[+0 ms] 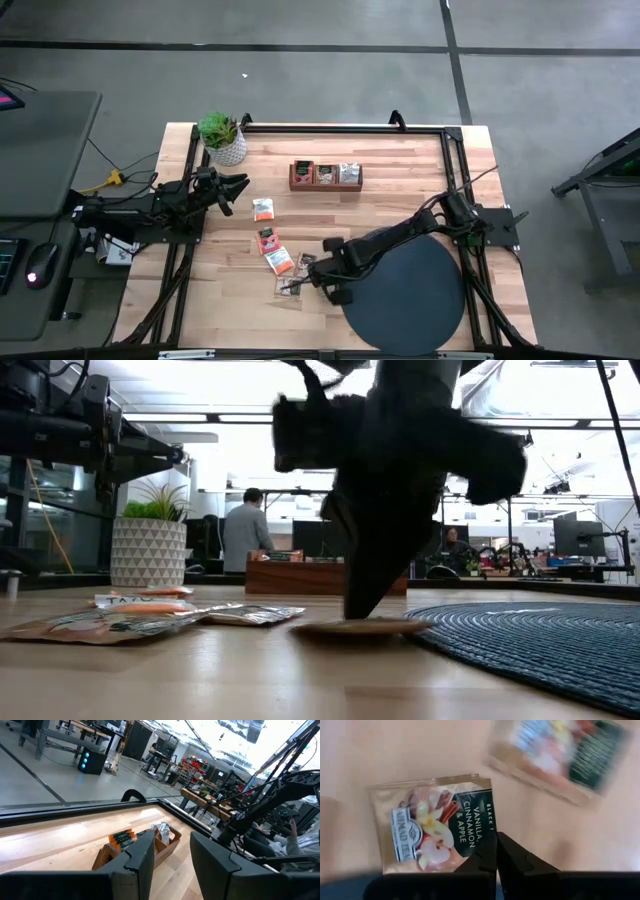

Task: Pick & Place Tea
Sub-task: Put the brown tea sachet into the middle section of the wooden organizer

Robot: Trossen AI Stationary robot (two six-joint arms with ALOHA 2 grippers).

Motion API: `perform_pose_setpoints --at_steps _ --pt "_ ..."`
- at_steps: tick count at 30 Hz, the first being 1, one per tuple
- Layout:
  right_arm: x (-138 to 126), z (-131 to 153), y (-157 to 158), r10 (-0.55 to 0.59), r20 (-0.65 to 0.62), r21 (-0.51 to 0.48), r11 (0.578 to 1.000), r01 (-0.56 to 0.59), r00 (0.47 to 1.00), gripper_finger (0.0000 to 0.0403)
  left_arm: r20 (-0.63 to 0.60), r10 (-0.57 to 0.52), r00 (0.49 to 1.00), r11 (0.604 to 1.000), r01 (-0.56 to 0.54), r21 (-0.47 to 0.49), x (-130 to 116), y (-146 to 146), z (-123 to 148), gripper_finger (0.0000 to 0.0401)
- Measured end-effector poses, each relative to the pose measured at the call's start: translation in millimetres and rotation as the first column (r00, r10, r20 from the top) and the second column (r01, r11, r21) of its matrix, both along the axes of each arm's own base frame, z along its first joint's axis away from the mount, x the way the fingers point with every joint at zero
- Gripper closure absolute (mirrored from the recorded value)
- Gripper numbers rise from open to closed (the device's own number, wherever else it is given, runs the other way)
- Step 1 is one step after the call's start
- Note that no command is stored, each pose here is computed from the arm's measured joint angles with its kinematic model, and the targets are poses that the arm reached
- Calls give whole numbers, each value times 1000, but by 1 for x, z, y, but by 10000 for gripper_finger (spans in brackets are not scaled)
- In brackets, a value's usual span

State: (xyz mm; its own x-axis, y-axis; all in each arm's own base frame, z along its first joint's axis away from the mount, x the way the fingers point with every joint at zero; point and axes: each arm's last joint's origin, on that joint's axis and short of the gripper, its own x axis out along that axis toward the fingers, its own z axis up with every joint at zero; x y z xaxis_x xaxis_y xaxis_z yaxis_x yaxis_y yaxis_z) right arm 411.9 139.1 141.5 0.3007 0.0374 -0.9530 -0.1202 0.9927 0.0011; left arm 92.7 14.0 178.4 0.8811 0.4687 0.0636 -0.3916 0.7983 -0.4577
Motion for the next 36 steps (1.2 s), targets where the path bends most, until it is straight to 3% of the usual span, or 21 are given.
perform_pose_setpoints --at_steps 26,36 --pt "-9 37 1 -51 121 -165 984 71 991 403 0 0 1000 1000 0 0 0 0 0 278" --pt "-15 70 -27 -90 173 -262 956 134 981 403 0 -1 1000 1000 1 0 0 0 0 278"
